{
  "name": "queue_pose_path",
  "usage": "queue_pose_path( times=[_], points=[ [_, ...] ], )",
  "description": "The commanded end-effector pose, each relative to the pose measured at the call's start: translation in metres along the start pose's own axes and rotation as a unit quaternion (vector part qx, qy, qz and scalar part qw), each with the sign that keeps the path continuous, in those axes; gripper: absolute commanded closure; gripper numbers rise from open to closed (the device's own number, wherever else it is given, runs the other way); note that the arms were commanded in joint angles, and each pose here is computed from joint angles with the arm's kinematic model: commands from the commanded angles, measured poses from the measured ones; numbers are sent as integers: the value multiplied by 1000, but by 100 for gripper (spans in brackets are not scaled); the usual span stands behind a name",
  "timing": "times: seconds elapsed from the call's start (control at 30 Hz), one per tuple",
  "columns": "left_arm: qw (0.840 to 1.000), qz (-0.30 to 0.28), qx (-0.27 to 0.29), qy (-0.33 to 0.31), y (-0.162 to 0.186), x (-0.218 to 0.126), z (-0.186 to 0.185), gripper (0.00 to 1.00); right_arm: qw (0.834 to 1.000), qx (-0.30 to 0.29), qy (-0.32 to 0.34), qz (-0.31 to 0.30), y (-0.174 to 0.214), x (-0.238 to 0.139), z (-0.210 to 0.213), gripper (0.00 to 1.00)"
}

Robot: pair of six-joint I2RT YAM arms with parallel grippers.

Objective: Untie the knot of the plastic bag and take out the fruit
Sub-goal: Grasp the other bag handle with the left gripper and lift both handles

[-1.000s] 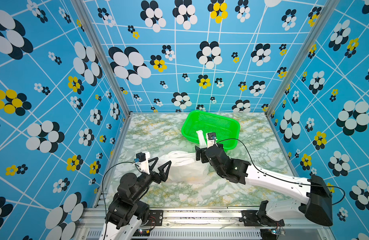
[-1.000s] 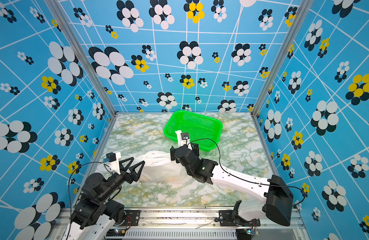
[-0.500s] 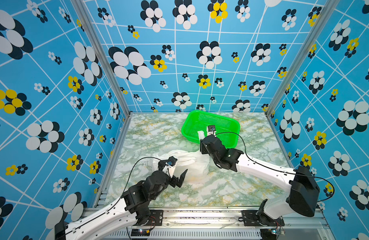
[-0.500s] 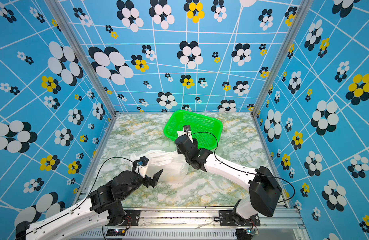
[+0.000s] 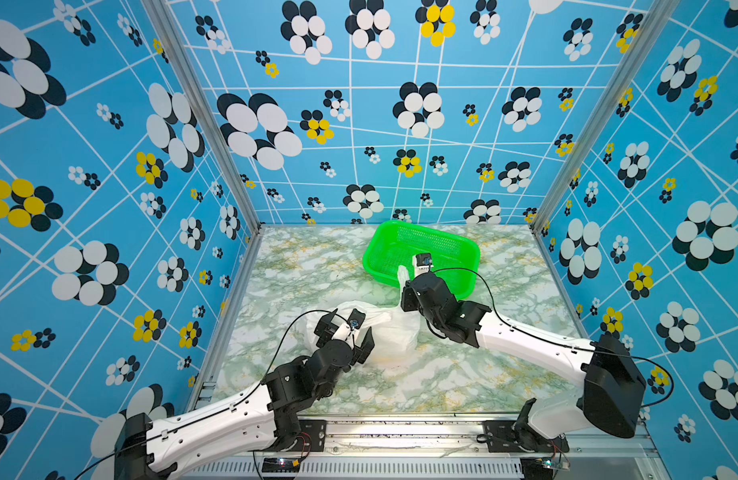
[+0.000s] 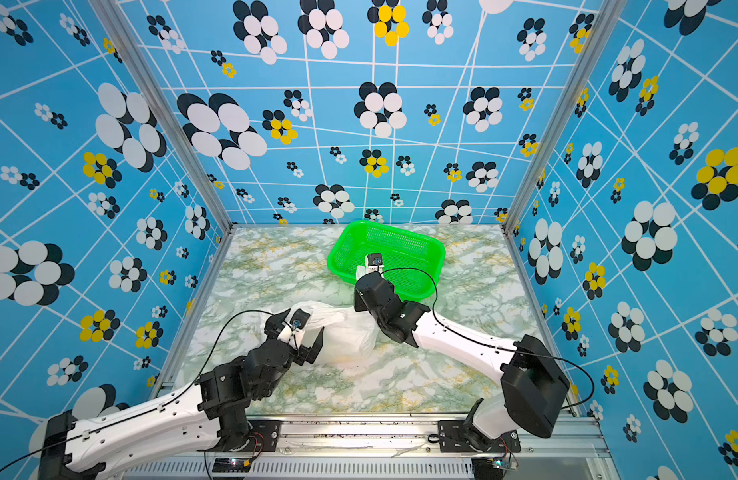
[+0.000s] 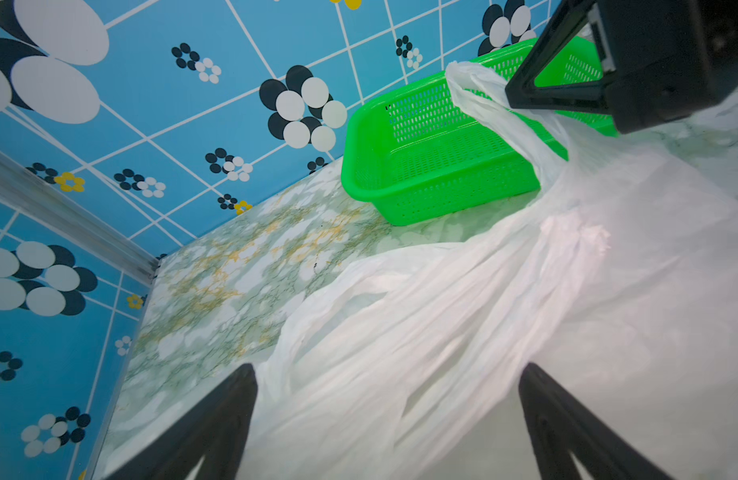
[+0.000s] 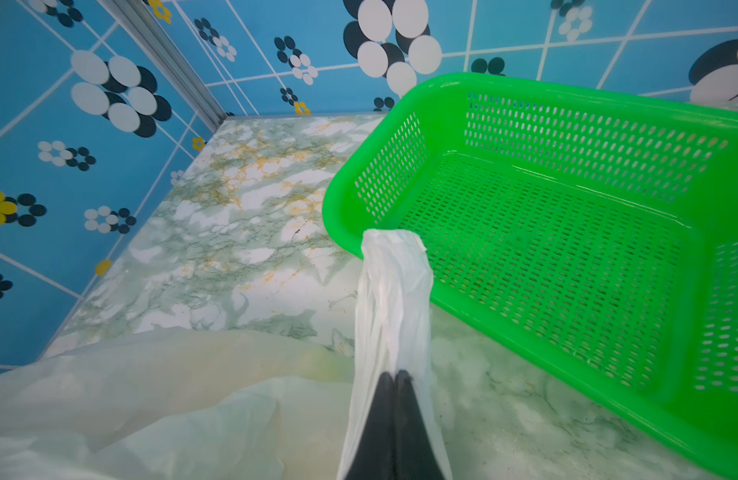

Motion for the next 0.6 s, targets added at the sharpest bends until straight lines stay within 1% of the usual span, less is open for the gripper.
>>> queue_pose_path(
  times=[0.0,0.1,0.13,0.27,0.3,0.33,0.37,0.43,0.47,0.57],
  points=[
    [999,-29,-19,-38,-18,-3,5,1,998,17,-39,-39,-6,-21,8,100],
    [998,-32,-35,-44,-22,-3,9,0,997,15,-52,-48,-5,-33,15,100],
    [998,-31,-45,-42,-23,-3,12,6,997,12,-53,-49,-4,-36,16,100],
    [996,-28,-82,-12,-24,-4,21,37,996,10,-62,-56,4,-47,21,100],
    [996,-27,-89,-6,-24,-4,23,39,996,12,-64,-60,6,-50,20,100],
    [995,-25,-97,0,-24,-4,25,36,996,16,-67,-64,8,-52,20,100],
    [995,-20,-100,10,-24,-4,26,29,995,21,-68,-67,9,-54,19,100],
    [994,-13,-101,28,-23,-4,25,10,995,24,-70,-66,11,-55,18,100],
    [994,-12,-102,29,-23,-4,26,2,995,23,-72,-64,10,-56,19,100],
    [994,-7,-108,19,-23,-1,27,1,995,20,-81,-62,11,-58,22,100]
  ],
)
Point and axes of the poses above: each gripper's point midway between its finger pads, its own x axis out along the fingers, its own z axis along the line the jaws close on, y = z × x, the point moved 9 cm from there along -x, back along the fingers, and after that the axes turned 15 degrees about -x, right-handed, at the moved point
